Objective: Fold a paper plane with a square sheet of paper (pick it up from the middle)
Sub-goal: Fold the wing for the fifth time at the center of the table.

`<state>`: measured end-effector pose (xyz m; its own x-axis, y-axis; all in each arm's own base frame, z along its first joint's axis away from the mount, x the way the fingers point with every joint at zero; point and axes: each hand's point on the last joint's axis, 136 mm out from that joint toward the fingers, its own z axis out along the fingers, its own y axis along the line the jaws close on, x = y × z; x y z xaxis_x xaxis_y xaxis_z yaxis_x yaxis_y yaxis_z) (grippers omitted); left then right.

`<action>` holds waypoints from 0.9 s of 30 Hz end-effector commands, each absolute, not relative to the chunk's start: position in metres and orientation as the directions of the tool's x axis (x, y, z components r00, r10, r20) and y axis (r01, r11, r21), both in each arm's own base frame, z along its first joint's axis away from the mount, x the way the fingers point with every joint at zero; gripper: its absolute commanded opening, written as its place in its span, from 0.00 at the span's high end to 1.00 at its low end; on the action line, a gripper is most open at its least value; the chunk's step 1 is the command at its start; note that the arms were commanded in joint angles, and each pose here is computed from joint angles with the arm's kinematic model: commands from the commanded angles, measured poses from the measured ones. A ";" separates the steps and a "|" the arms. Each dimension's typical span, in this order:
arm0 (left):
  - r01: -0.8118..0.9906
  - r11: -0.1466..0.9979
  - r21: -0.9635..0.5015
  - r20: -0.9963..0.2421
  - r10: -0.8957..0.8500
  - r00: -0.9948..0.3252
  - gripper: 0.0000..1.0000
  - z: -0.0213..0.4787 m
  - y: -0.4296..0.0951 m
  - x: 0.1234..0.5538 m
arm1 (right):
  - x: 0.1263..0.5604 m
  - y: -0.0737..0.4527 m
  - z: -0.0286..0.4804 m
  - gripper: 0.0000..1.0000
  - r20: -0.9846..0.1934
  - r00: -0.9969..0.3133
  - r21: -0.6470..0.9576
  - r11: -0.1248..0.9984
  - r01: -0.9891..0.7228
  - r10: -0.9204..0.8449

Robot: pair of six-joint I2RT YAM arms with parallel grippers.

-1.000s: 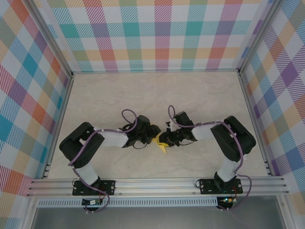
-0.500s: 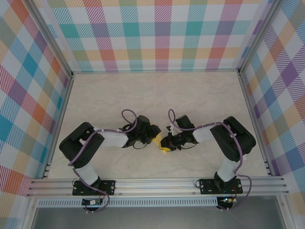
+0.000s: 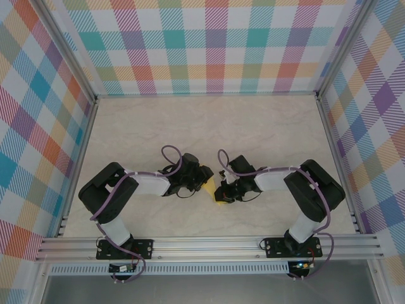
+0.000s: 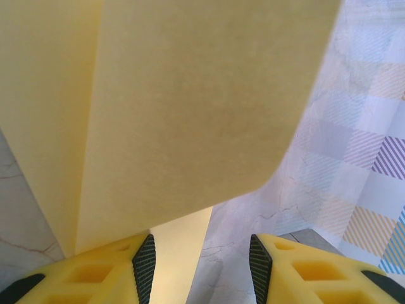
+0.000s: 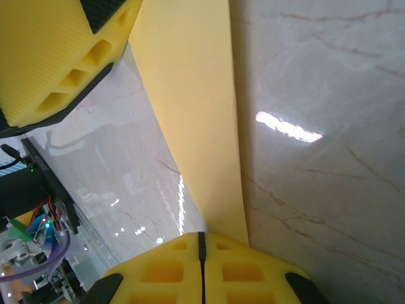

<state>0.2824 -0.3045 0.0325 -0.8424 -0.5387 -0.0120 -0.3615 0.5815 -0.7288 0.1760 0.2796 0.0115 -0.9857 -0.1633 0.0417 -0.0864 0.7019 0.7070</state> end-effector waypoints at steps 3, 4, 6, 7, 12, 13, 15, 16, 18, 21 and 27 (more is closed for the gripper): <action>-0.431 0.646 -0.630 -0.011 -0.562 -0.827 0.54 0.004 -0.280 0.266 | 0.130 0.234 -0.021 0.95 0.208 -0.968 0.533 0.846 -0.006 -0.138; -0.431 0.646 -0.630 -0.010 -0.562 -0.827 0.54 0.004 -0.280 0.266 | 0.131 0.232 -0.019 0.95 0.200 -0.970 0.530 0.848 -0.009 -0.136; -0.429 0.647 -0.630 -0.011 -0.560 -0.828 0.54 0.004 -0.280 0.265 | 0.133 0.233 -0.011 0.96 0.172 -0.975 0.538 0.843 -0.025 -0.139; -0.429 0.646 -0.631 -0.010 -0.560 -0.829 0.54 0.003 -0.281 0.266 | 0.136 0.235 -0.007 0.96 0.154 -0.978 0.548 0.836 -0.034 -0.141; -0.426 0.649 -0.630 -0.011 -0.556 -0.831 0.54 0.003 -0.280 0.265 | 0.158 0.263 0.028 0.95 0.055 -0.990 0.665 0.744 -0.061 -0.131; -0.426 0.649 -0.631 -0.012 -0.557 -0.831 0.54 0.003 -0.280 0.265 | 0.162 0.269 0.034 0.95 0.039 -0.991 0.686 0.725 -0.064 -0.125; -0.425 0.649 -0.630 -0.010 -0.555 -0.832 0.54 0.003 -0.280 0.264 | 0.172 0.278 0.046 0.95 0.005 -0.995 0.720 0.691 -0.065 -0.099; -0.424 0.649 -0.631 -0.010 -0.553 -0.833 0.54 0.003 -0.280 0.264 | 0.175 0.282 0.051 0.94 -0.009 -0.996 0.733 0.676 -0.070 -0.093; -0.422 0.649 -0.633 -0.009 -0.551 -0.834 0.54 0.004 -0.281 0.264 | 0.183 0.289 0.058 0.93 -0.030 -0.997 0.753 0.654 -0.073 -0.076; -0.424 0.646 -0.635 -0.009 -0.555 -0.832 0.54 0.004 -0.281 0.265 | 0.193 0.292 0.058 0.92 -0.039 -0.998 0.746 0.663 -0.068 -0.058; -0.419 0.649 -0.635 -0.010 -0.550 -0.835 0.54 0.004 -0.281 0.264 | 0.206 0.303 0.047 0.91 -0.012 -1.000 0.756 0.654 -0.021 -0.019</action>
<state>0.2809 -0.3047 0.0323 -0.8429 -0.5380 -0.0097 -0.3628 0.5816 -0.7281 0.1981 0.2922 0.0464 -0.9990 -0.0411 -0.0185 -0.0414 0.6773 0.7346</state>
